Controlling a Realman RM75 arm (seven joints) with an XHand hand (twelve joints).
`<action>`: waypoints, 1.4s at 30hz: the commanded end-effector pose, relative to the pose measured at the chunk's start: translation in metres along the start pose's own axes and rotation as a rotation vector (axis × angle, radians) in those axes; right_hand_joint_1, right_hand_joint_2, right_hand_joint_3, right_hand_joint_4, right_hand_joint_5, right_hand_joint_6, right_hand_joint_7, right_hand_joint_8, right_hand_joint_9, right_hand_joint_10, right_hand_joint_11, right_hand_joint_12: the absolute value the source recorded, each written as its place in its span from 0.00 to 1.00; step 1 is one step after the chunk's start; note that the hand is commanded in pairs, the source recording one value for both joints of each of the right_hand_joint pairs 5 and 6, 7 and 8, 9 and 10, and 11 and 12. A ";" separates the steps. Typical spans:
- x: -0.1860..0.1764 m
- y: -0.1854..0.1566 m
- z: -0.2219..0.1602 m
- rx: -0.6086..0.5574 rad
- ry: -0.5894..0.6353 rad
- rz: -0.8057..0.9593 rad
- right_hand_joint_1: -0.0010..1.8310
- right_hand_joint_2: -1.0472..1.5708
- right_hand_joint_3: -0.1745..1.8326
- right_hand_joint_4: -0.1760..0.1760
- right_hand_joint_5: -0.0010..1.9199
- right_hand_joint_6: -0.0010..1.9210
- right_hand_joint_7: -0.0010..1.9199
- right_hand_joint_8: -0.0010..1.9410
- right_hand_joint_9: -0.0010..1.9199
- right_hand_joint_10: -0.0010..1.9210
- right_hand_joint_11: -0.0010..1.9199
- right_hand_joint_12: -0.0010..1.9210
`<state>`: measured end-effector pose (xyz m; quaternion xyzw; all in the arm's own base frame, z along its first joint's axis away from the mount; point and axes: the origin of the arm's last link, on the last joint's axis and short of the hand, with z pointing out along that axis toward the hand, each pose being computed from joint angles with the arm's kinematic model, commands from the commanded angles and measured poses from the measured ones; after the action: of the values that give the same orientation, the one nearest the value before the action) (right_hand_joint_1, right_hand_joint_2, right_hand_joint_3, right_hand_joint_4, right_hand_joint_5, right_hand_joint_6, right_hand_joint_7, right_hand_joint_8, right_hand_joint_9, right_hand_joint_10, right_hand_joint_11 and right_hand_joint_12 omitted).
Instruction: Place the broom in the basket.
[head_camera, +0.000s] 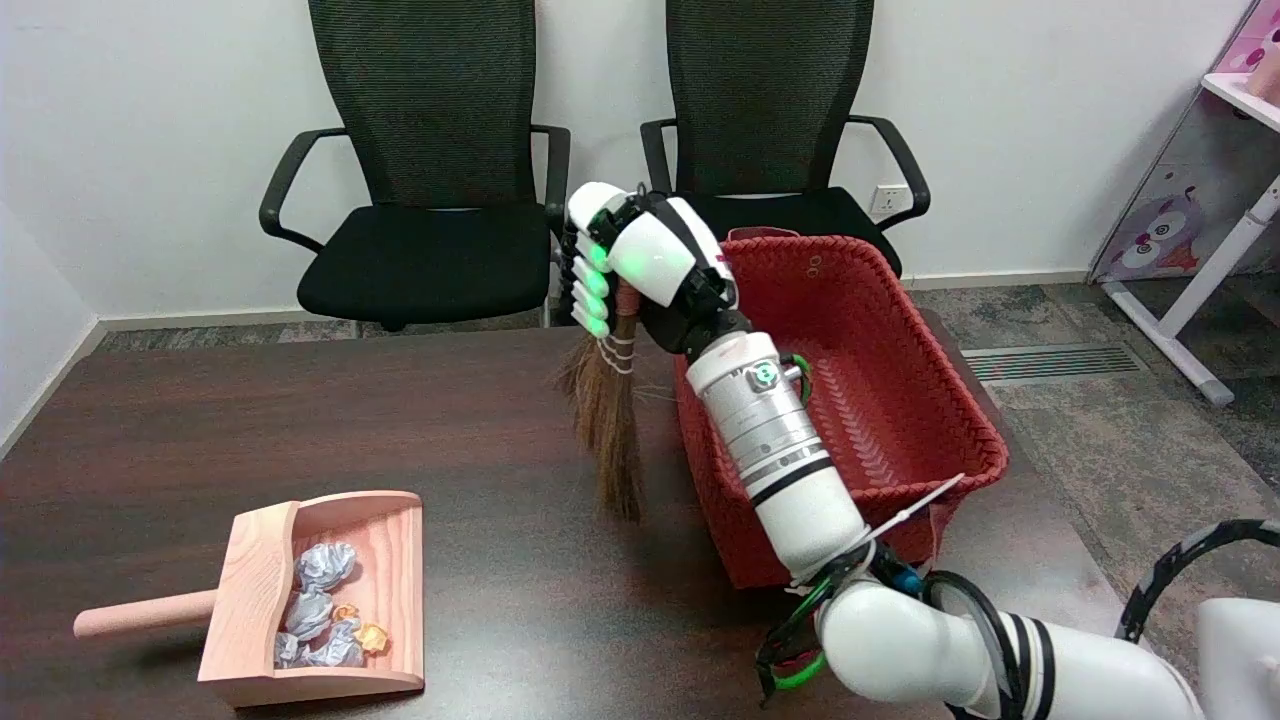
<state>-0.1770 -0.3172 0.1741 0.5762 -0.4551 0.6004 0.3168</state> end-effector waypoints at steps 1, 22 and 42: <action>0.017 -0.005 -0.001 -0.012 0.017 -0.035 0.29 0.93 0.79 0.58 1.00 1.00 1.00 0.99 1.00 1.00 1.00 1.00; 0.077 -0.191 0.105 0.234 -0.177 -0.006 0.32 0.99 0.74 0.61 1.00 1.00 1.00 0.99 1.00 1.00 1.00 1.00; 0.135 -0.109 0.019 0.134 0.074 -0.183 0.35 0.93 0.83 0.58 1.00 1.00 1.00 0.99 1.00 1.00 1.00 1.00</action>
<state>-0.0388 -0.3480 0.2889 0.6354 -0.3987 0.5935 0.2917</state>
